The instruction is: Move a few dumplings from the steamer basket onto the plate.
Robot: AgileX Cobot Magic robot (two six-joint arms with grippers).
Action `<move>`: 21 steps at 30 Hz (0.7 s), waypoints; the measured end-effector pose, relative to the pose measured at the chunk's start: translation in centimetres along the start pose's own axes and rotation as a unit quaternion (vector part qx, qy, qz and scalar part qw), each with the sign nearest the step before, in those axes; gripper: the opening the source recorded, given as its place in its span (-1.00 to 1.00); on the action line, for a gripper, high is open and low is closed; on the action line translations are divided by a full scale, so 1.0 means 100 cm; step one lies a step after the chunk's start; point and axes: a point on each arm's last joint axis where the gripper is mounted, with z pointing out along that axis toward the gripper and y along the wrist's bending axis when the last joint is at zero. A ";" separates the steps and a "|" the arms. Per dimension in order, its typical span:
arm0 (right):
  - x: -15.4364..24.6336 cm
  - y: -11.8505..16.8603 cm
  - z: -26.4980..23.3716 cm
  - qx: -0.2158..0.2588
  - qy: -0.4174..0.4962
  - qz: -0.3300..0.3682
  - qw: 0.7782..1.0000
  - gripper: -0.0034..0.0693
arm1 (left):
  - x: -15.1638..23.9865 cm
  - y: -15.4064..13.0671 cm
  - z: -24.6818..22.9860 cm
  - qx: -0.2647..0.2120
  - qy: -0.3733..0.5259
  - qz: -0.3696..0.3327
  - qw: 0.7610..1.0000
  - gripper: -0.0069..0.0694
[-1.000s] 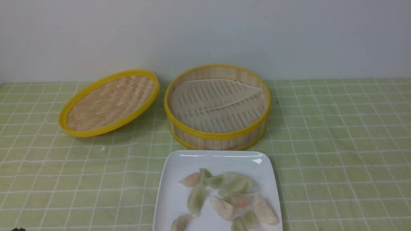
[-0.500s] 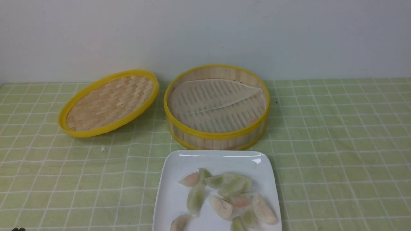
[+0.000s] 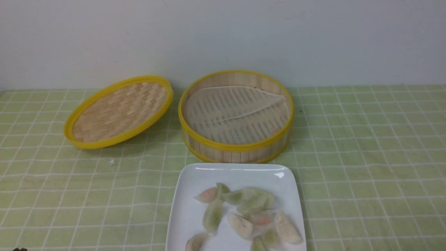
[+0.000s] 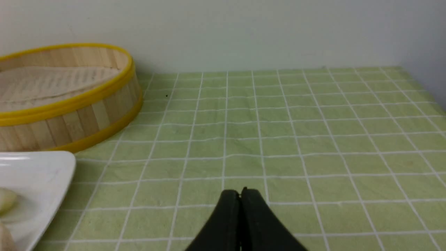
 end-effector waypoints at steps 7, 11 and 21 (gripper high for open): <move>0.000 0.000 0.000 0.002 0.003 -0.003 1.000 -0.95 | 0.000 0.000 0.000 0.000 0.000 0.000 1.000 -0.83; 0.000 0.000 0.000 0.002 0.004 -0.004 1.000 -0.95 | 0.000 0.000 0.000 0.000 0.000 0.000 1.000 -0.83; 0.000 0.000 0.000 0.002 0.004 -0.004 1.000 -0.95 | 0.000 0.000 0.000 0.000 0.000 0.000 1.000 -0.83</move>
